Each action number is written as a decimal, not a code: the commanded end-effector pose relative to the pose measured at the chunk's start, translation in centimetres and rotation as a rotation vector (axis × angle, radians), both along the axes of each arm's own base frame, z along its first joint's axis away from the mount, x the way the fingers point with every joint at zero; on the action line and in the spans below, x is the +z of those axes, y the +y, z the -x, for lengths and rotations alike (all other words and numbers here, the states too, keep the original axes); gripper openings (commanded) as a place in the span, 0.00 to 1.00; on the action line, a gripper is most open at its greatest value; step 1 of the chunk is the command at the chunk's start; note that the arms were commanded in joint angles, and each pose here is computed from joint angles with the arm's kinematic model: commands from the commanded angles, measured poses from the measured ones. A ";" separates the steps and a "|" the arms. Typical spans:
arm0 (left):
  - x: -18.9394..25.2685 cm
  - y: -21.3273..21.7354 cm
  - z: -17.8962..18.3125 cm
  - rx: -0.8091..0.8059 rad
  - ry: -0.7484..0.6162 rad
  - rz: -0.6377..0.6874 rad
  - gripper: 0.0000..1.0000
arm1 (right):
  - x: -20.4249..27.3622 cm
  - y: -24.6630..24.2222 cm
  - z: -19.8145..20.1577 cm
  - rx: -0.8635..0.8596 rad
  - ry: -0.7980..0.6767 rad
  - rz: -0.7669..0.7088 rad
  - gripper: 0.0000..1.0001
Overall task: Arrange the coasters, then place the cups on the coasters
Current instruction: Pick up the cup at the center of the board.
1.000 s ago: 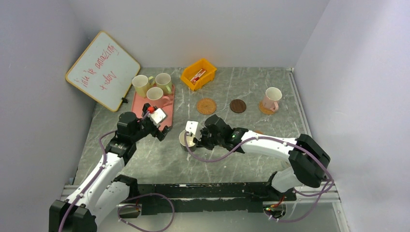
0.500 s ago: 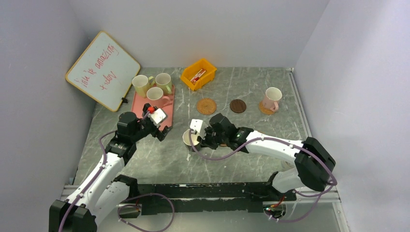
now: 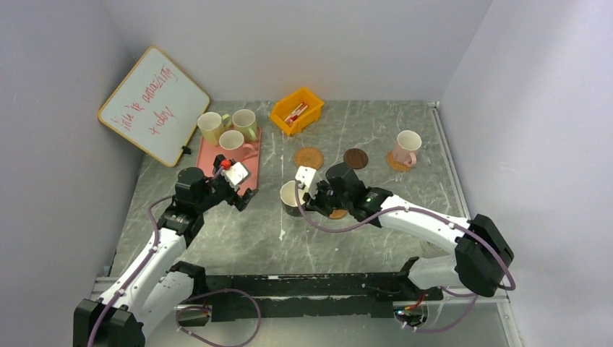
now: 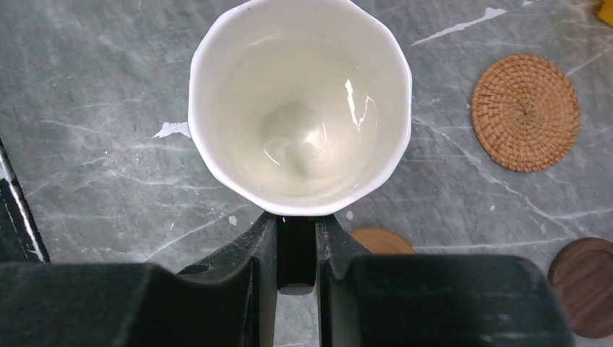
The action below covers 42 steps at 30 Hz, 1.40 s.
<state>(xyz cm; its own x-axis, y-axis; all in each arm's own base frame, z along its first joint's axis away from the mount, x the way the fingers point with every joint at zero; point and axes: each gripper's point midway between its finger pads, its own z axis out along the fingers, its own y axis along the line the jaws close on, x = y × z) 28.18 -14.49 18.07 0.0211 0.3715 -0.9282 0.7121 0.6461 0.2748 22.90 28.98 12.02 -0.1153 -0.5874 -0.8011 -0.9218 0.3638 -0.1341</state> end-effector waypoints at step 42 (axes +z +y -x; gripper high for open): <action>0.5 -0.1 -0.6 0.017 -0.024 0.045 0.96 | 11.0 -12.5 -14.9 -0.691 -0.276 -0.271 0.00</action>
<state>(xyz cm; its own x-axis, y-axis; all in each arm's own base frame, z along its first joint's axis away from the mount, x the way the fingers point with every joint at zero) 28.54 -14.48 17.48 0.0042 0.3532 -0.9355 0.7027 0.6646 0.2540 33.89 16.61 15.10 -0.3203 -0.3925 -0.8622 -0.4870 0.8489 -0.2055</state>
